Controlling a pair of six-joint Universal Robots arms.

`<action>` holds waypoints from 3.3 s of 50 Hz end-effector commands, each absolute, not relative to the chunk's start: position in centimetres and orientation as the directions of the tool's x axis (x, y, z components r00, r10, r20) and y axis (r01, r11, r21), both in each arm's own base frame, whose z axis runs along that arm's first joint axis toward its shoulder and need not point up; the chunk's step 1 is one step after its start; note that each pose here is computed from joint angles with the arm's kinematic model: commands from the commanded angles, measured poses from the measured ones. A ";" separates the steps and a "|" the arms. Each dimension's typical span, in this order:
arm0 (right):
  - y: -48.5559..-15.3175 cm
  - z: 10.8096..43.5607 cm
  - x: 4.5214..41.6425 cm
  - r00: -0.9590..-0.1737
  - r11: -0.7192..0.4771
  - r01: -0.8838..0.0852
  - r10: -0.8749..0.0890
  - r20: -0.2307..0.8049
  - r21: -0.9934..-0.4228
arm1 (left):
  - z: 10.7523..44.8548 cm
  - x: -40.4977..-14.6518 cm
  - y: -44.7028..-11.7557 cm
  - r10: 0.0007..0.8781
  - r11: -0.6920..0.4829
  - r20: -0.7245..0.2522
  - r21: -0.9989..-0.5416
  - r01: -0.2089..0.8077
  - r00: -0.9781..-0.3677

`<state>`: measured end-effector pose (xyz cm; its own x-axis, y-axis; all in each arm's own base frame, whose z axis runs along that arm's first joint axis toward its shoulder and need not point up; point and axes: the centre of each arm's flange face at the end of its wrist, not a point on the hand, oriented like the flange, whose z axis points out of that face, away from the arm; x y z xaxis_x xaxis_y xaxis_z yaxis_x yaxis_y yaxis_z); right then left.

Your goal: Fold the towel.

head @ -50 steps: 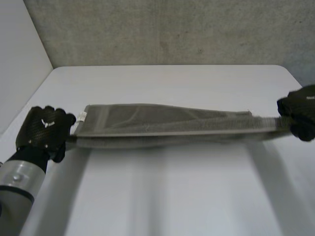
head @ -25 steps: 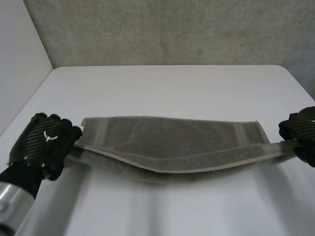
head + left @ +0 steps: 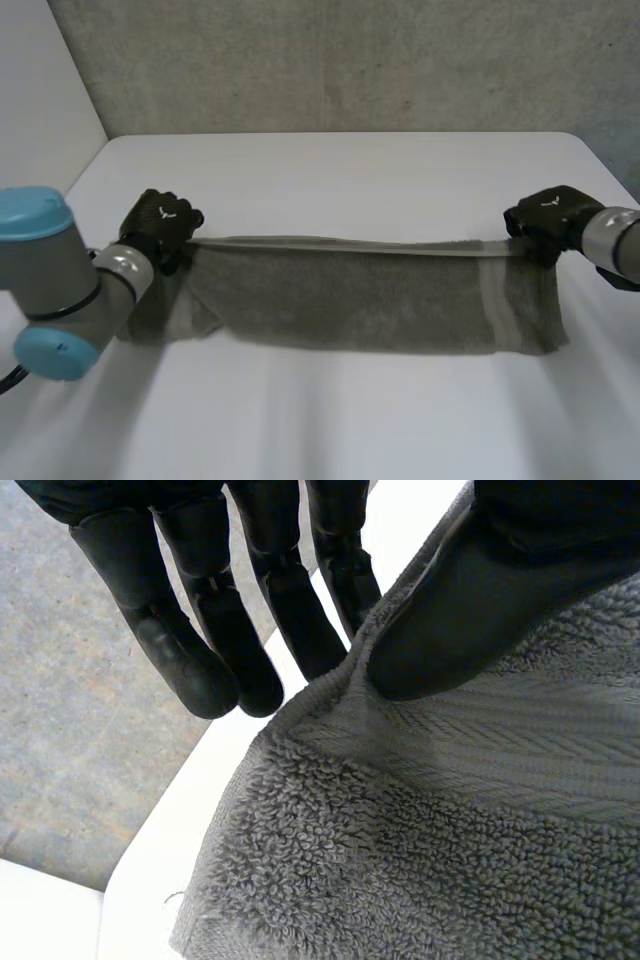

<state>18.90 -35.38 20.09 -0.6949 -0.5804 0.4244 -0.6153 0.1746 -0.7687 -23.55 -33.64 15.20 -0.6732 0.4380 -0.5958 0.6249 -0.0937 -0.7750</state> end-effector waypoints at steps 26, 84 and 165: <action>-41.9 15.9 21.2 -0.817 0.122 -0.535 -0.325 0.476 -0.836 | 12.6 -26.7 -39.0 0.376 -0.126 -0.620 -0.771 0.625 -0.689; -33.3 13.4 13.5 -0.805 0.283 -0.565 -0.397 0.441 -0.775 | 14.3 -20.9 -28.7 0.458 0.060 -0.494 -0.812 0.580 -0.739; -24.1 13.8 23.7 -0.657 0.115 -0.622 -0.615 0.436 -0.775 | 18.8 -29.5 -23.2 0.592 -0.137 -0.416 -0.896 0.423 -0.690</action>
